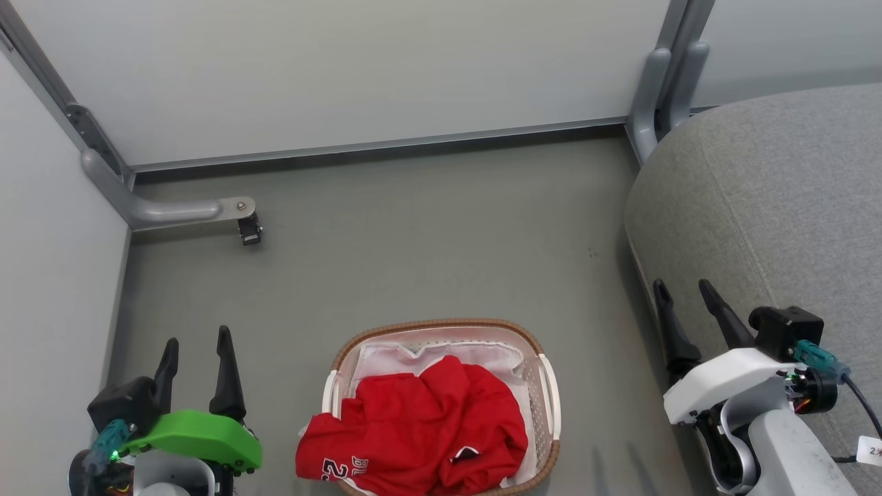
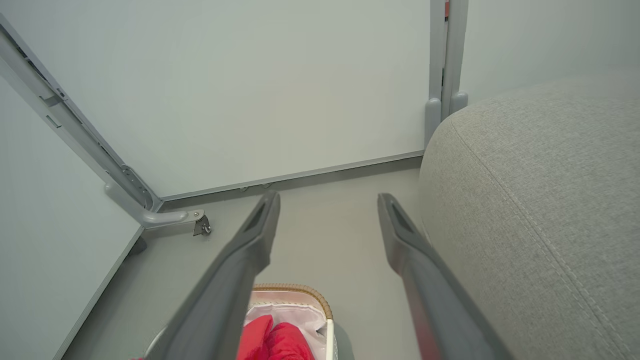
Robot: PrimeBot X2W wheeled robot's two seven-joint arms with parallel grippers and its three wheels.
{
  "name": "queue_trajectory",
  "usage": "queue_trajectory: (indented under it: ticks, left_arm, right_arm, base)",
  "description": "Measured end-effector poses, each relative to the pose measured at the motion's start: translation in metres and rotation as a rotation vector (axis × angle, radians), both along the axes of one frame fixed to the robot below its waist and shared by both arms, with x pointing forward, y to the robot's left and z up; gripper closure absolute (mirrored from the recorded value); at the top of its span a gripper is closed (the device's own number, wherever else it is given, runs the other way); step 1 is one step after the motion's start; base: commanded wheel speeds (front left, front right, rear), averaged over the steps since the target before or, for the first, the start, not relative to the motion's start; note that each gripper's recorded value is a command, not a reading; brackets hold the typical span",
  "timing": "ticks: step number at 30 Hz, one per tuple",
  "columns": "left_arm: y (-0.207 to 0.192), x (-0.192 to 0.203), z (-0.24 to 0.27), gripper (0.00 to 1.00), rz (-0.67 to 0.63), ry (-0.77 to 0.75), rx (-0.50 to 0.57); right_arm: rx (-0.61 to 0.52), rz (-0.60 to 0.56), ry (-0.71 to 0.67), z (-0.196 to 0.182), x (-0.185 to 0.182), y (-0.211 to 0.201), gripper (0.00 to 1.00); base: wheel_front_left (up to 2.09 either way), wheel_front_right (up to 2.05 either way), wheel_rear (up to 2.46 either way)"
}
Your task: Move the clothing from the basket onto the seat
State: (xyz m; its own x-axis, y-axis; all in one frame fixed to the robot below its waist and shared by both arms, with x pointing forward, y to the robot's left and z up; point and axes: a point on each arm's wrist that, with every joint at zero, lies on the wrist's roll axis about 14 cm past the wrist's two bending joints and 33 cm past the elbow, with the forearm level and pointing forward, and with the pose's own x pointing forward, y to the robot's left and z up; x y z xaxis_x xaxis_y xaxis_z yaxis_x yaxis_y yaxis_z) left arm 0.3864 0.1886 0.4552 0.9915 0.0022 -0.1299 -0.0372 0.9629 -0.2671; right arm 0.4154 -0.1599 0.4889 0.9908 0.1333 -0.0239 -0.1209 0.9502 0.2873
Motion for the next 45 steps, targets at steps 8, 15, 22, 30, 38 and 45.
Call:
queue_trajectory:
  ticks: [8, 15, 22, 30, 38, 45]
  left_arm:
    - [0.000, 0.002, 0.004, 0.00, -0.007, -0.026, 0.057]
    - [-0.006, 0.002, 0.005, 0.00, -0.024, -0.037, 0.095]
    - [-0.010, -0.001, 0.003, 0.00, -0.041, -0.041, 0.131]
    - [-0.015, -0.002, -0.006, 0.00, -0.077, -0.026, 0.183]
    - [-0.036, -0.001, -0.032, 0.00, -0.167, 0.036, 0.215]
    - [-0.059, 0.014, -0.051, 0.00, -0.249, 0.071, 0.224]
  right_arm:
    - [-0.072, 0.001, -0.006, -0.004, 0.000, -0.002, 0.00]
    - [-0.128, 0.008, -0.009, -0.007, 0.000, -0.001, 0.00]
    - [-0.176, 0.026, 0.003, -0.015, -0.003, 0.003, 0.00]
    - [-0.240, 0.049, -0.011, -0.016, -0.001, 0.005, 0.00]
    - [-0.293, 0.072, -0.016, -0.022, 0.008, 0.010, 0.00]
    - [-0.331, 0.079, -0.023, -0.027, 0.025, 0.008, 0.00]
  base:
    - [0.00, 0.00, 0.00]
    - [0.00, 0.00, 0.00]
    - [0.00, 0.00, 0.00]
    - [0.00, 0.00, 0.00]
    - [0.00, 0.00, 0.00]
    - [0.00, 0.00, 0.00]
